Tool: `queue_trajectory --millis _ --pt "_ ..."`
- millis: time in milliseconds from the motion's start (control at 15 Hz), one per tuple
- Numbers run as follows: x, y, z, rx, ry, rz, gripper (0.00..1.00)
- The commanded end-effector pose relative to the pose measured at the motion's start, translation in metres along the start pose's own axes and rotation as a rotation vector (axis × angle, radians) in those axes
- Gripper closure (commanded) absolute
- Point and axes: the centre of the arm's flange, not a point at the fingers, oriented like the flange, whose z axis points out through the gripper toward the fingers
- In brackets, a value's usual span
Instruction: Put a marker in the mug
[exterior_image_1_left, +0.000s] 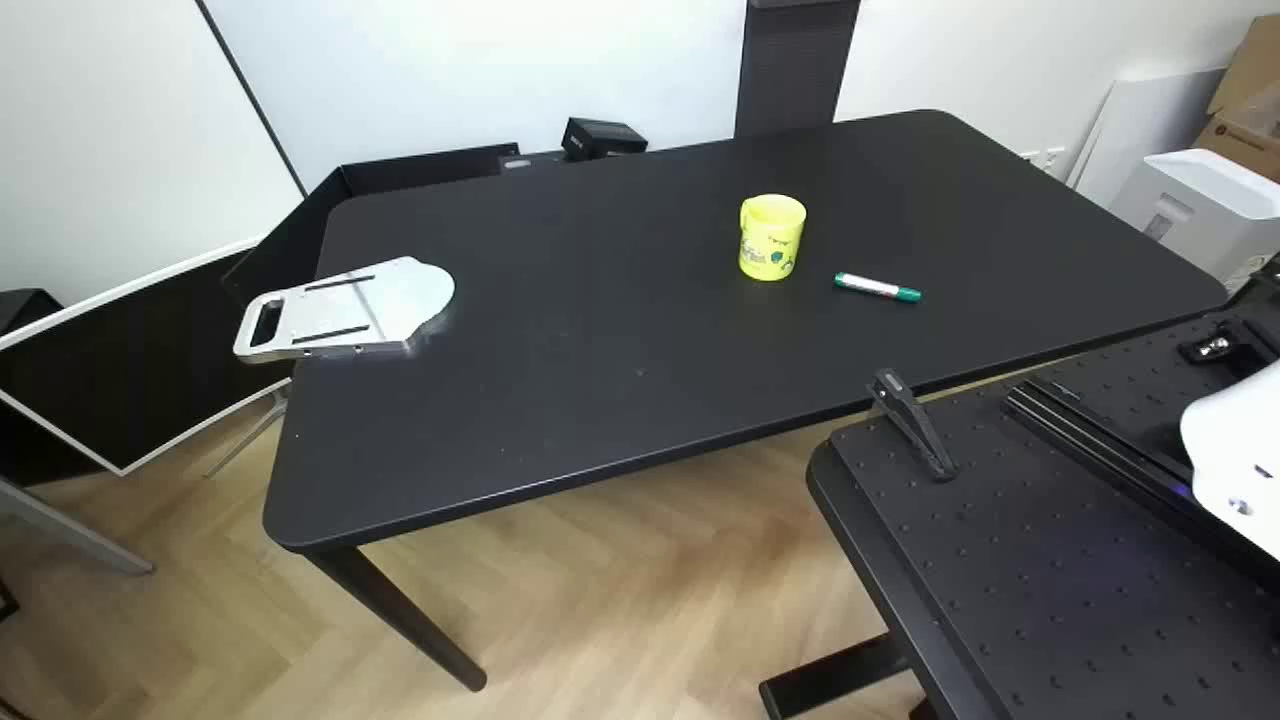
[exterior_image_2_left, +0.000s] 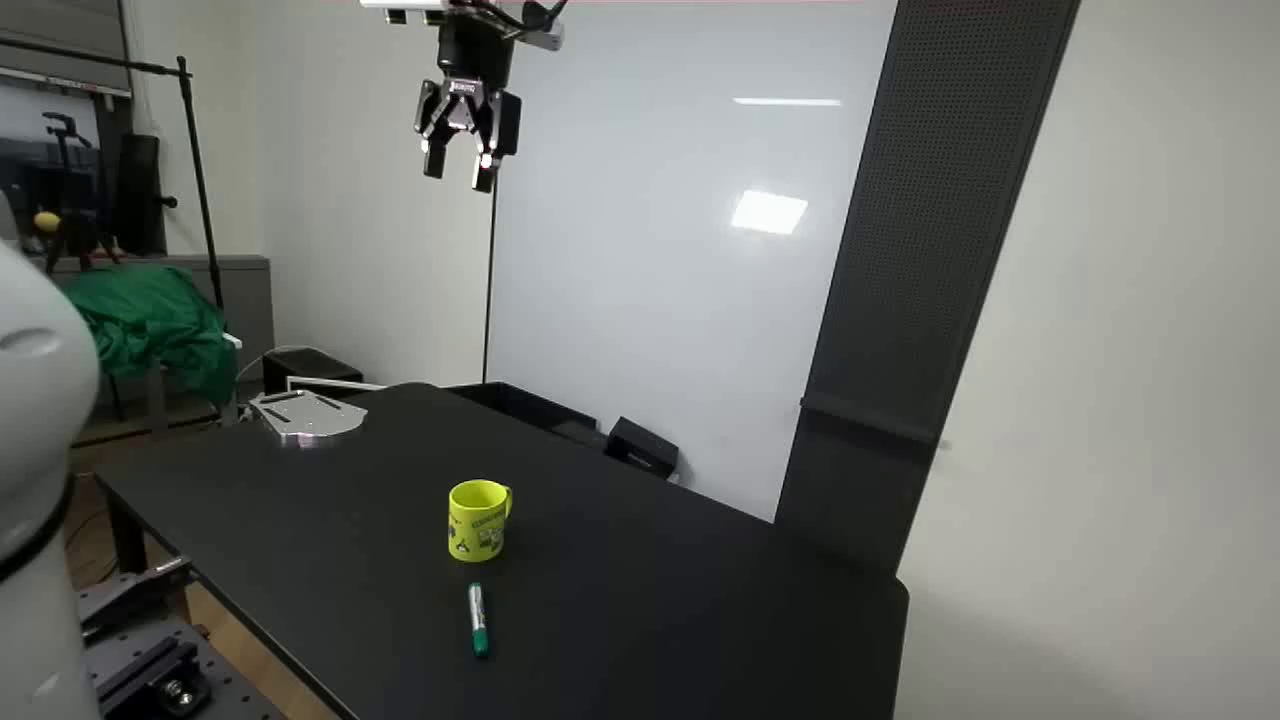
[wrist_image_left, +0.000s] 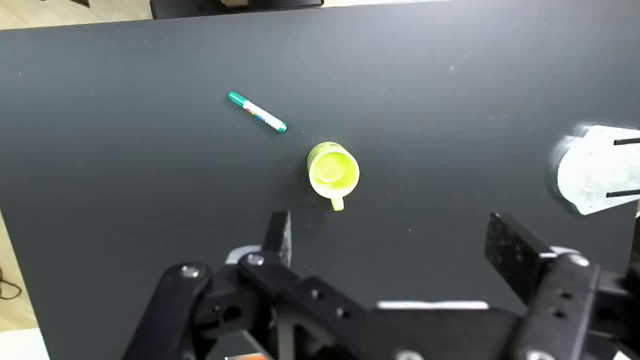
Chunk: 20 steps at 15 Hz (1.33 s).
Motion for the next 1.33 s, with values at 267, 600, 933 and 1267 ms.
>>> queue_trajectory --millis 267,600,933,1267 --pt "0.000 0.000 0.000 0.001 0.003 0.000 0.00" --pt "0.005 0.002 -0.001 -0.012 0.055 -0.095 0.00" --pt "0.015 0.010 -0.008 -0.031 0.138 -0.365 0.00" --pt "0.027 0.023 -0.003 -0.040 0.161 -0.585 0.00"
